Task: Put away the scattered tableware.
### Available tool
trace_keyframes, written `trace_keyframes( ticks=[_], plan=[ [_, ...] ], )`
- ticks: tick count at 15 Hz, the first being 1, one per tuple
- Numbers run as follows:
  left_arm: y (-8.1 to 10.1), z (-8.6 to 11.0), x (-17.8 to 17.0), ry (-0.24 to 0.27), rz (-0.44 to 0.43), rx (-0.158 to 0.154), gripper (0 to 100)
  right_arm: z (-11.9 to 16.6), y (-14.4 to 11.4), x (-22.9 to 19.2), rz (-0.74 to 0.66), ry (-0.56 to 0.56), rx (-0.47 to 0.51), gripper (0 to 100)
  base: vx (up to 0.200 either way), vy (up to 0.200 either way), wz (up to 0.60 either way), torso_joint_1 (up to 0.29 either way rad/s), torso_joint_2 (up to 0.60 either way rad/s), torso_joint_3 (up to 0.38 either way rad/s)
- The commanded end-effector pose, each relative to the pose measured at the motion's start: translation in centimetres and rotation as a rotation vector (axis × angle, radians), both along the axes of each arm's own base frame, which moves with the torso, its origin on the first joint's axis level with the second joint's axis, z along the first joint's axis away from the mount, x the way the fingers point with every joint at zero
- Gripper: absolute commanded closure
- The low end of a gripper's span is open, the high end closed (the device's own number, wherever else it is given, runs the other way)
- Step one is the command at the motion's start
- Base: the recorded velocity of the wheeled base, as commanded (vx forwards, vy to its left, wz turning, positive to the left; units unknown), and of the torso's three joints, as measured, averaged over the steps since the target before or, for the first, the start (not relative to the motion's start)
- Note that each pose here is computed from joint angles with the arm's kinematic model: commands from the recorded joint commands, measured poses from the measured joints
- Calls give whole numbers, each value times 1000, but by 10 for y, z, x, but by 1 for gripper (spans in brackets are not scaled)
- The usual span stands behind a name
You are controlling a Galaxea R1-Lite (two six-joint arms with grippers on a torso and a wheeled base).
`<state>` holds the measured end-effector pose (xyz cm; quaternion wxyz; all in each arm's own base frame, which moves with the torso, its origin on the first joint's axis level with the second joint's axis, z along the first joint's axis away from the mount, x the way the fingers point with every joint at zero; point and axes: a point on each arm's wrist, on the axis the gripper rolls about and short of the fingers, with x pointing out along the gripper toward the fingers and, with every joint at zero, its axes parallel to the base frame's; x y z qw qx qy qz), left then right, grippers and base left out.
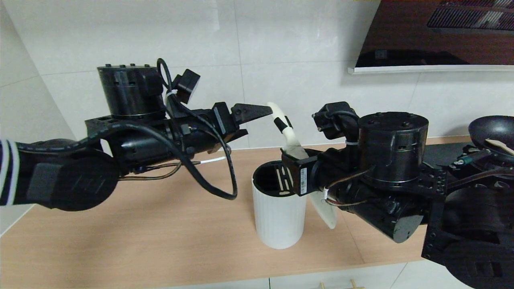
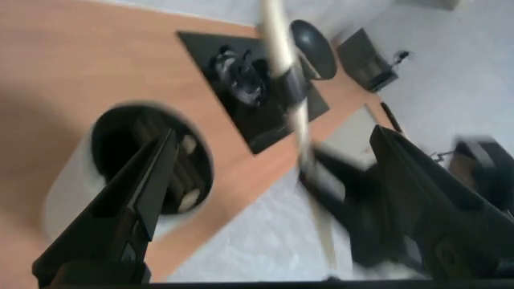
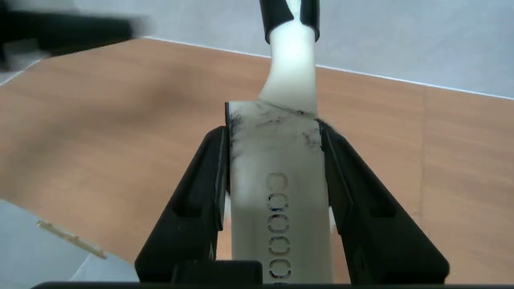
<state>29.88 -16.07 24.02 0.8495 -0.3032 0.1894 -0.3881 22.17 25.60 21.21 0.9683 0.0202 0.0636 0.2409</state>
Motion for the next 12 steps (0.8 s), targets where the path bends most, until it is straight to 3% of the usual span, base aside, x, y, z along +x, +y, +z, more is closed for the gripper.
trace_keyframes(
  ticks=[1, 4, 7, 12],
  plan=[
    [-24, -13, 13, 9, -41, 6, 0, -5, 5, -3, 15, 12, -11, 100, 0, 0, 0, 0, 0, 0],
    [-29, -15, 14, -22, -50, 34, 0, -8, 6, -6, 24, 17, -13, 100, 0, 0, 0, 0, 0, 0],
    [-29, -16, 15, -21, -12, 41, 0, -8, 6, -6, 22, 5, 0, 100, 0, 0, 0, 0, 0, 0],
    [-38, -26, 18, -23, -29, 70, 0, -12, 8, -5, 24, 11, -8, 100, 0, 0, 0, 0, 0, 0]
  ],
)
